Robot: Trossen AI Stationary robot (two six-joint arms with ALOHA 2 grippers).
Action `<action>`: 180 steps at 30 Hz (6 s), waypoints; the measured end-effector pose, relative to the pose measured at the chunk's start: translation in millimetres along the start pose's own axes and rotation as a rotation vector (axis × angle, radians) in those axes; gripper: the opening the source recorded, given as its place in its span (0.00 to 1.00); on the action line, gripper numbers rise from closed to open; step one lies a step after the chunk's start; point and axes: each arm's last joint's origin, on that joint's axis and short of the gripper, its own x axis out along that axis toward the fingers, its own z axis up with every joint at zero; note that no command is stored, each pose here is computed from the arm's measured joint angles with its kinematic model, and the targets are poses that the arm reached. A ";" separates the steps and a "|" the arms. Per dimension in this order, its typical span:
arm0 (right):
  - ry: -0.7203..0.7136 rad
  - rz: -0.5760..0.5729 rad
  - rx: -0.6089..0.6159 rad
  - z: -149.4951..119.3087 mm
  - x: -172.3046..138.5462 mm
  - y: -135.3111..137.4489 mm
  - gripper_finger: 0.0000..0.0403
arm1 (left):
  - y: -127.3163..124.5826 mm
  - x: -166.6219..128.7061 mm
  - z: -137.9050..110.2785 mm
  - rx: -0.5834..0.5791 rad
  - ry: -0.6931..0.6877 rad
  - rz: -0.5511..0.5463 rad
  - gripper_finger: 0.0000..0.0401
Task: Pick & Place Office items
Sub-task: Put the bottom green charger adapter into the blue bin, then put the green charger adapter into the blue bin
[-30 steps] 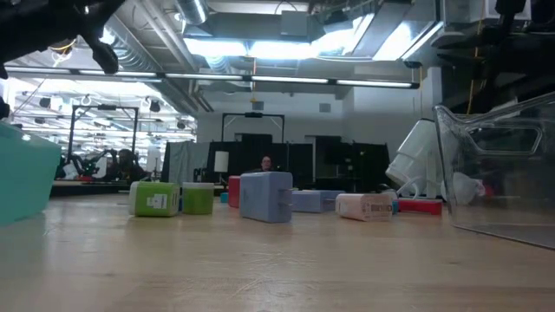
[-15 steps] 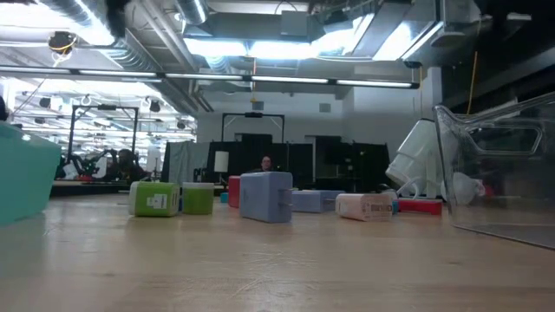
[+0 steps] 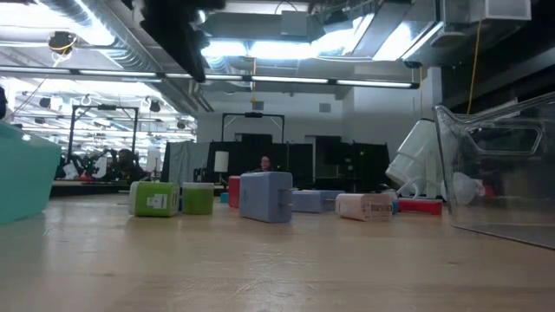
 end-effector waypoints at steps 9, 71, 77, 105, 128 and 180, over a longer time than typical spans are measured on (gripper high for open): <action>0.219 0.028 -0.087 42.1 8.7 -0.9 0.26 | -29.4 41.6 14.7 -0.150 0.057 -0.110 0.50; 0.197 0.120 -0.088 62.2 17.5 5.6 0.39 | -85.3 109.6 -4.6 -0.422 0.341 -0.065 0.36; 0.194 0.119 -0.085 62.6 17.7 5.7 0.39 | -76.3 32.5 7.2 -0.500 0.011 -0.037 0.36; 0.271 0.172 -0.052 40.3 30.9 23.1 0.39 | -202.4 5.1 -123.8 -0.896 -0.212 -0.380 0.36; 0.284 0.171 -0.043 36.2 33.3 25.9 0.39 | -196.4 25.7 -159.2 -0.929 0.253 -0.123 0.57; 0.230 0.195 -0.057 41.7 34.5 26.7 0.39 | -28.8 113.4 -11.3 -1.025 0.121 0.074 0.69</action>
